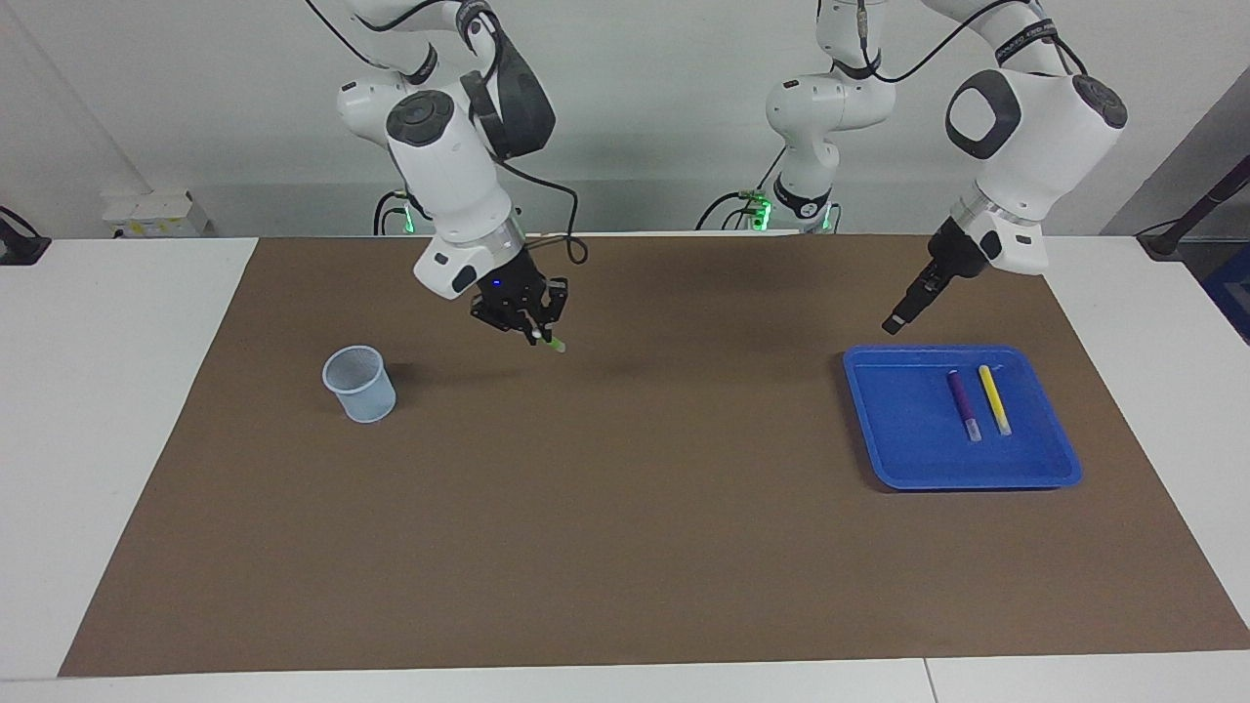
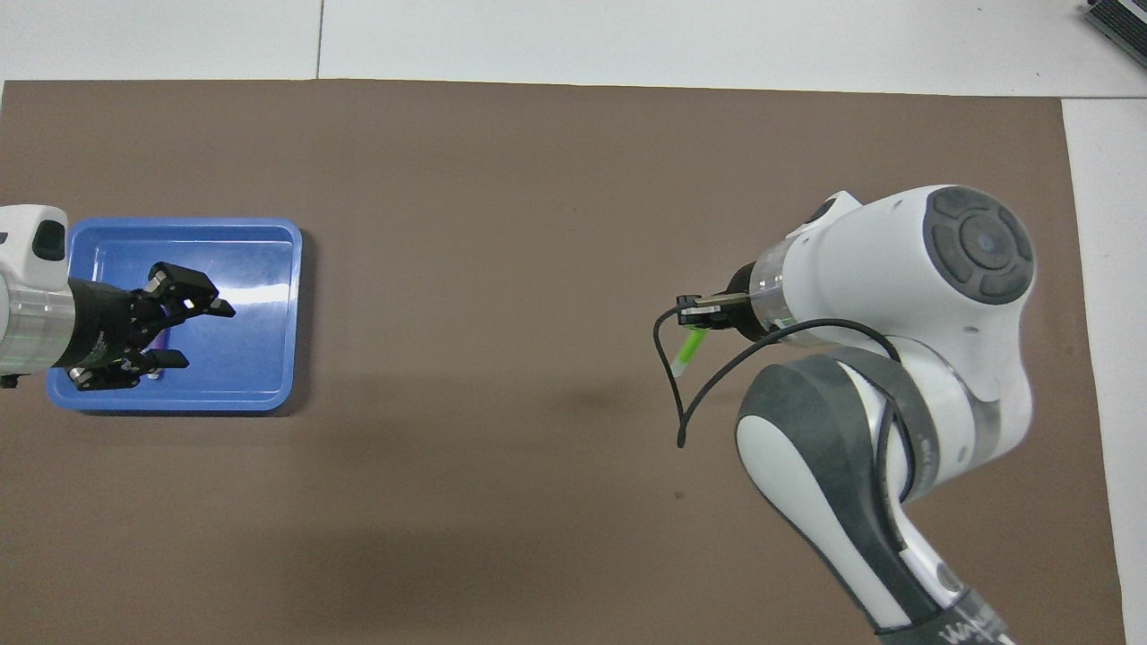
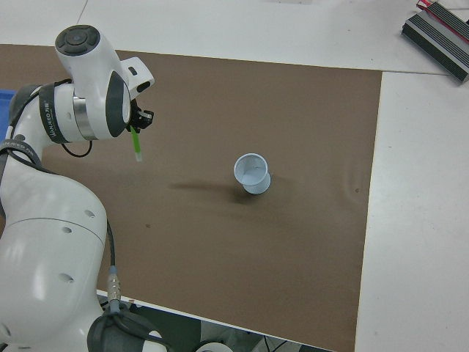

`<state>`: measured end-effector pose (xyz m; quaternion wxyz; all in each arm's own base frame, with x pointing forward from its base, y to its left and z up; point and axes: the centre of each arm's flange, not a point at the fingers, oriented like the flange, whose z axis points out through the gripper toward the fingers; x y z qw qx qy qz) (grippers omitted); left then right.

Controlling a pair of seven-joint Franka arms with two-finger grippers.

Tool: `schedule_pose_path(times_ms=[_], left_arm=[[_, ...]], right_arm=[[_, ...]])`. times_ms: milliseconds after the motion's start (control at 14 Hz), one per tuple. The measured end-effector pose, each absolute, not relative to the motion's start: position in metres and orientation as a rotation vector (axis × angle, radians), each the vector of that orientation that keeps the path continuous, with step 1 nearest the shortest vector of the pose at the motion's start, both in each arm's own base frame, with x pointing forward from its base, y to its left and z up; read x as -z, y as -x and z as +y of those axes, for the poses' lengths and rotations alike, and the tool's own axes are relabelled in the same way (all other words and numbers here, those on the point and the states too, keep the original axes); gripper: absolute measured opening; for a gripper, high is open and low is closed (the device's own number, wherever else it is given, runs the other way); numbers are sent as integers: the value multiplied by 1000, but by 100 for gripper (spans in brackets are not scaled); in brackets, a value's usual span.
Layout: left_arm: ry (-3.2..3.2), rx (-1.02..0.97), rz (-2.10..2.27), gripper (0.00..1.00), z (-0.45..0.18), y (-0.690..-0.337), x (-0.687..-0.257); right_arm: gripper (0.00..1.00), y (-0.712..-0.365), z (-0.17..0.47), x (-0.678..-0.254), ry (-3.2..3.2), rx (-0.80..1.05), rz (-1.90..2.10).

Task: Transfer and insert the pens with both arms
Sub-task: 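Open the left gripper and carry the green pen toward the cup, then insert the green pen into the cup with the right gripper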

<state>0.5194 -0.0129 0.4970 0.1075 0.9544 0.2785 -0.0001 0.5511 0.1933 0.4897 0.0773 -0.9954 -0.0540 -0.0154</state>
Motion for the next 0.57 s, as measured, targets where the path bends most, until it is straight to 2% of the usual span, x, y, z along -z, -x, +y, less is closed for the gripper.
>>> schedule_pose_path(times_ms=[286,572], left_arm=[[-2980,-82,367,80,47,-518,-495],[-3024,-150,231,80,91,-530,-464]], right_arm=[[18,-553,119,-495,3132,-41,-532],[18,-561,56,-496,3169,-94,-886]])
